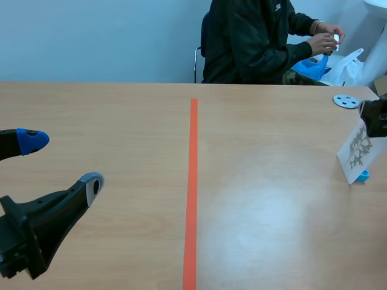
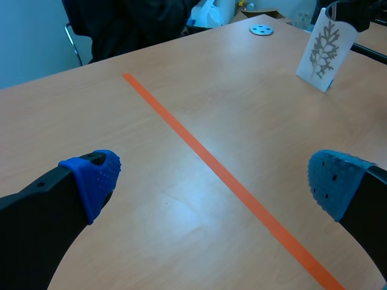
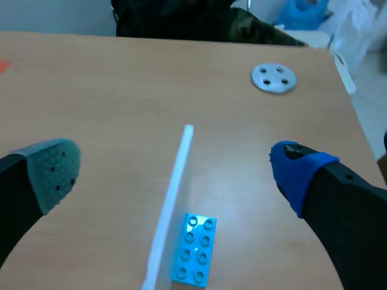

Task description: Sort the leaf by its shape. The table is split by an orange tape line. A compound leaf with several leaflets goes to the left side, a simple leaf with one blade goes to the right side. Return to the home posture when a red brick is placed on the table.

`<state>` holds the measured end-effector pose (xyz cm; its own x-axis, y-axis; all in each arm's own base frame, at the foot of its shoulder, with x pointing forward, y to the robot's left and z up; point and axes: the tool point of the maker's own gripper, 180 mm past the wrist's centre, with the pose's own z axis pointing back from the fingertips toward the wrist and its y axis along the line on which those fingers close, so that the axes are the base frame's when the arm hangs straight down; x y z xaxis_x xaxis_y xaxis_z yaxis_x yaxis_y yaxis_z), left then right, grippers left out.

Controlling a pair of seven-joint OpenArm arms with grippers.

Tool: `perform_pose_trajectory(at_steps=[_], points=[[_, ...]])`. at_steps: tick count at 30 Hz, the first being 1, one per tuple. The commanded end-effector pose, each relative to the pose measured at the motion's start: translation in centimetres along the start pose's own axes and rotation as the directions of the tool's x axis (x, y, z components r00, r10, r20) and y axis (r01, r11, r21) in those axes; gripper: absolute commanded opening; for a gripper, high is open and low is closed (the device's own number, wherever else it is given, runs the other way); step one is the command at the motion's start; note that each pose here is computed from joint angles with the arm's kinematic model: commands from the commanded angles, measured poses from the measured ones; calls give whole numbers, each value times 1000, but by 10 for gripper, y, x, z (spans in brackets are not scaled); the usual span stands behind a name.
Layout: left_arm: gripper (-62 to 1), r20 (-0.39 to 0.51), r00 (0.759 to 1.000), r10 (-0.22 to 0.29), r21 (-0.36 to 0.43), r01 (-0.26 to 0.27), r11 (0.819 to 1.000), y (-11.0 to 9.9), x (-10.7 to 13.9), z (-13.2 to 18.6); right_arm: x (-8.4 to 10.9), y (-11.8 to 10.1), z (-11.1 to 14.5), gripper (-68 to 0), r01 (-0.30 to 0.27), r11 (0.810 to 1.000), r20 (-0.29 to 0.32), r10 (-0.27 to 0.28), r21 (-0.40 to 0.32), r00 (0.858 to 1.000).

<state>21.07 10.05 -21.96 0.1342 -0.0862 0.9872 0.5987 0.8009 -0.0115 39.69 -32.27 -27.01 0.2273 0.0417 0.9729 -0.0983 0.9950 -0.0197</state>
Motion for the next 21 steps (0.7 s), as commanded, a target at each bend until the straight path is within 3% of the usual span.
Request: perform_pose_trajectory(at_steps=[1,7,10,21], points=[[14,28,1000,5,-5,-5,1000,-3,7,-1,29,-5,2,4,-56,998,39,56,12,998],[14,21,1000,4,-7,-3,1000,-3,6,-1,61,20,9,4,-81,990,51,76,115,996],[14,21,1000,4,-6,-4,1000,-3,6,-1,68,41,15,4,-111,979,53,103,172,993],[14,21,1000,4,-6,-4,1000,-3,6,-1,57,131,58,4,-203,908,49,199,367,979]])
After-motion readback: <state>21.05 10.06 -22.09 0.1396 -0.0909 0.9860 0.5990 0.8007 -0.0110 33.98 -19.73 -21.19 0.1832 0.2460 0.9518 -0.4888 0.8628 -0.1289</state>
